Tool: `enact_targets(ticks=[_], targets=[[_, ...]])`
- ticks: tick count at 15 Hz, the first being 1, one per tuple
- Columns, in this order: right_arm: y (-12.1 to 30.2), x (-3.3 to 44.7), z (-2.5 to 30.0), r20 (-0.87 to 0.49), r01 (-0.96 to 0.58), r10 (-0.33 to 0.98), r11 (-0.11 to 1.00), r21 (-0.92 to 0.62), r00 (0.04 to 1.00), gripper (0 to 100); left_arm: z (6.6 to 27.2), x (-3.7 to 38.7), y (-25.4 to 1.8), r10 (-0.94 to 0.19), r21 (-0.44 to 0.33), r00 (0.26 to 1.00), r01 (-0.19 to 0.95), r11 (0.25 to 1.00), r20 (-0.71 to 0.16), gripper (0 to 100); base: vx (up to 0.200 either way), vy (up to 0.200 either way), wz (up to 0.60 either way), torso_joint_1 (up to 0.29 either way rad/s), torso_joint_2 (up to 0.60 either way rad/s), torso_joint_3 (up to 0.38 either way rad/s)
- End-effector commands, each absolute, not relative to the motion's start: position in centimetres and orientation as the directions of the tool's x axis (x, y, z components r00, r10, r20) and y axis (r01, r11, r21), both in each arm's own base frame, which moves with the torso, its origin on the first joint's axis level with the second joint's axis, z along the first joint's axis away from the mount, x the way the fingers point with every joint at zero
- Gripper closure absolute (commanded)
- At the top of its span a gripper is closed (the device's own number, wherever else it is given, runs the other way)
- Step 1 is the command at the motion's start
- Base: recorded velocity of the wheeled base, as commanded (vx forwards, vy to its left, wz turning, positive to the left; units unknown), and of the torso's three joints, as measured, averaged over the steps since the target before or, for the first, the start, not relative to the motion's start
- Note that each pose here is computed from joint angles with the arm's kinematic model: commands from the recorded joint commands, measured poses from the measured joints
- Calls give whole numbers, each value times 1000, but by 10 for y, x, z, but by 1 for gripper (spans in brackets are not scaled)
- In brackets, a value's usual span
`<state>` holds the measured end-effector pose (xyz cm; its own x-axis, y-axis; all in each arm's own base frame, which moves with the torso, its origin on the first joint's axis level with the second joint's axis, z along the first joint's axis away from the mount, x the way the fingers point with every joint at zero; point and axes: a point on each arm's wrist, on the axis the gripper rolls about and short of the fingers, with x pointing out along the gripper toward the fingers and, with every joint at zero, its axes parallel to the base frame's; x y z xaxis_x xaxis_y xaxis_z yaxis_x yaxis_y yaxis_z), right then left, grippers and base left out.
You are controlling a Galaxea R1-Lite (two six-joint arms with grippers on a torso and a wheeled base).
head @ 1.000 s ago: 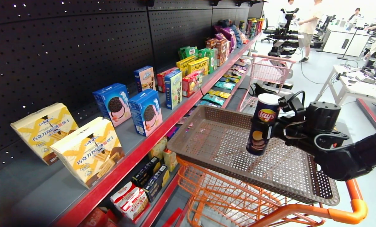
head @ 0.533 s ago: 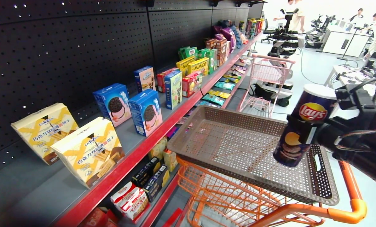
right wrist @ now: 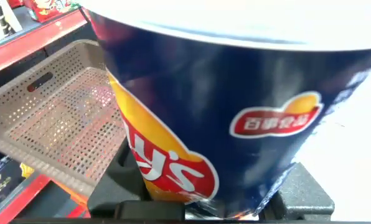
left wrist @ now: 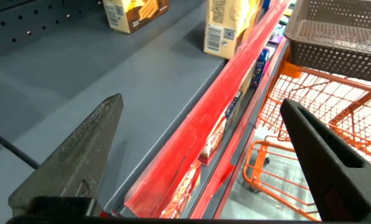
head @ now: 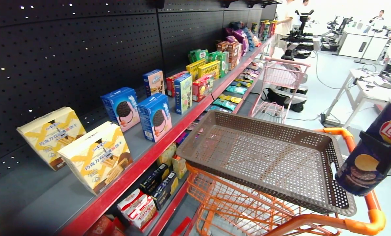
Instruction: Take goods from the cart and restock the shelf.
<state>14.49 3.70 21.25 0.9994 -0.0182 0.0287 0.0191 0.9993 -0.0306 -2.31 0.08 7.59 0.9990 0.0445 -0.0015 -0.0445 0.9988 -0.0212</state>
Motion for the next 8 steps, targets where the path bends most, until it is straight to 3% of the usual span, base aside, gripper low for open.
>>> enact_targets(ticks=[1,8], targets=[[36,137,213,44,12,-11,1000,-27,999,100,76,-23,1,44,-21,999,-44,999,-2,0,0,0,600,2,2,7],[34,135,206,23,21,-20,999,-34,1000,100,76,-23,1,46,-21,999,-46,999,-2,0,0,0,600,4,2,2]])
